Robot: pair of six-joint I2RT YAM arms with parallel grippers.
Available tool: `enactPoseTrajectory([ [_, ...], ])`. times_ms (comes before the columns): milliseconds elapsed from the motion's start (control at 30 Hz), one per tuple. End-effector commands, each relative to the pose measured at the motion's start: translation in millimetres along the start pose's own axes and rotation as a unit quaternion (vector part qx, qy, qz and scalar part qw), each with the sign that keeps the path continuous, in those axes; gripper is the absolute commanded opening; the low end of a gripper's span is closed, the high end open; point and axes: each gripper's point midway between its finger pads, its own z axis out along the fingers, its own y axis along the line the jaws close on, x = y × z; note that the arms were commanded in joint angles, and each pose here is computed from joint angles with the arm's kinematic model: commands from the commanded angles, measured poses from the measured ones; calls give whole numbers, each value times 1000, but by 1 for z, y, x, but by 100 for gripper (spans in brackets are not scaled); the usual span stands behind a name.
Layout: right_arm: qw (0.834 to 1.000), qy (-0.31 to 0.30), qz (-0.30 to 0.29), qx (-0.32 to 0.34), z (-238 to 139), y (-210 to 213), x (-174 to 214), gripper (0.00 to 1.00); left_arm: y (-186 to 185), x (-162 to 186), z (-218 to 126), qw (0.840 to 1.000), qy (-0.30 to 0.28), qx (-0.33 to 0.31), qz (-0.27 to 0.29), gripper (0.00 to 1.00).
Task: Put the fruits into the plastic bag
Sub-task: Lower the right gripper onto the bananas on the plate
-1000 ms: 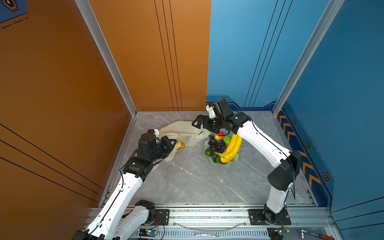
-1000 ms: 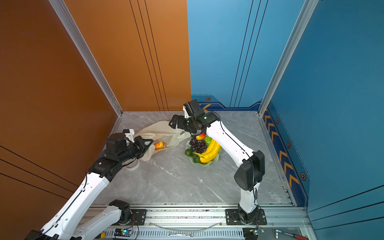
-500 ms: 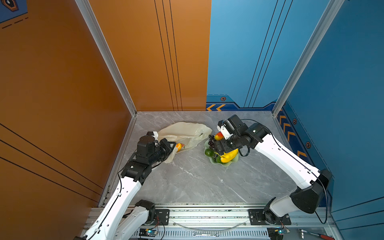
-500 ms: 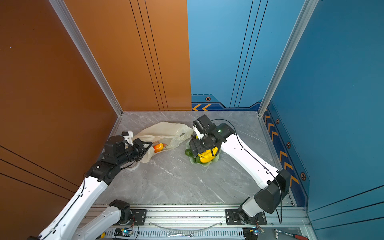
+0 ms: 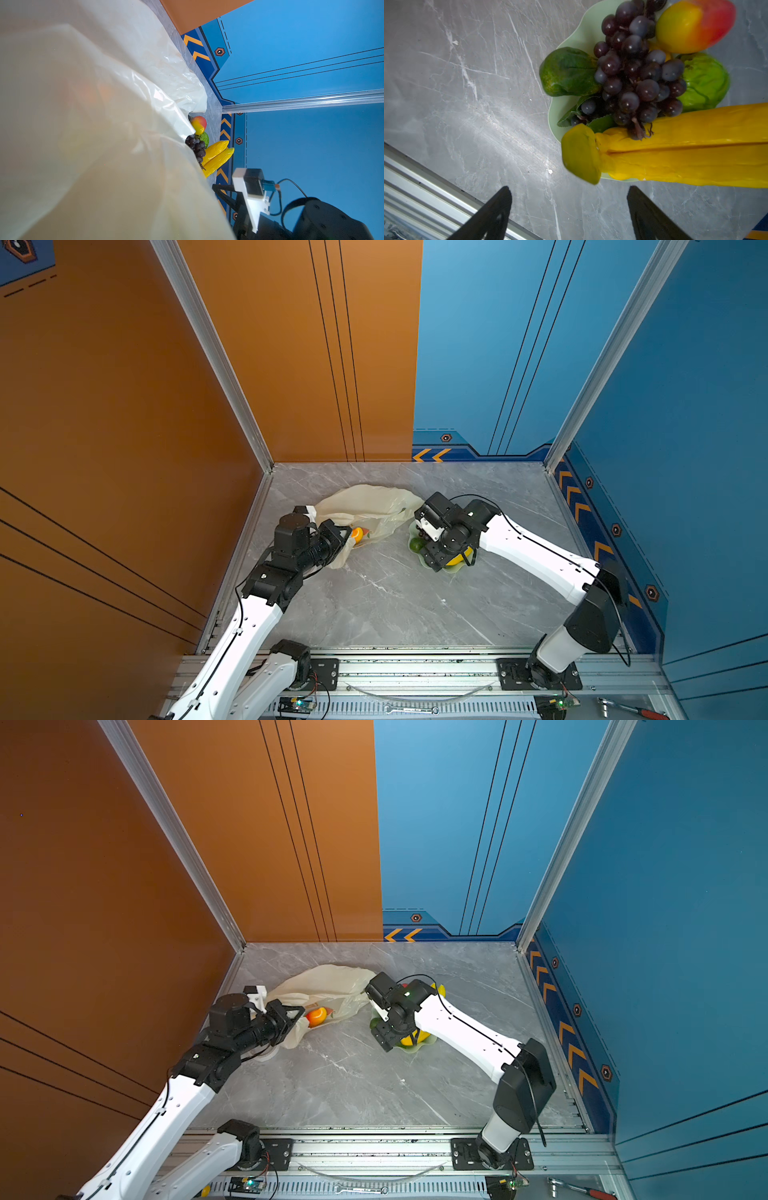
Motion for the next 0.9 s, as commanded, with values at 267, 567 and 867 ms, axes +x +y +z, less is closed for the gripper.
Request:
enactPoseTrajectory([
  [267, 1000, 8, 8, 27, 21, -14, -19, 69, 7, 1, 0, 1000, 1, -7, 8, 0],
  [567, 999, 6, 16, 28, 19, -18, -19, 57, 7, -4, 3, 1000, 3, -6, 6, 0],
  [867, 999, 15, 26, 27, 21, -23, -9, 39, 7, -6, 5, 1000, 7, -3, 4, 0],
])
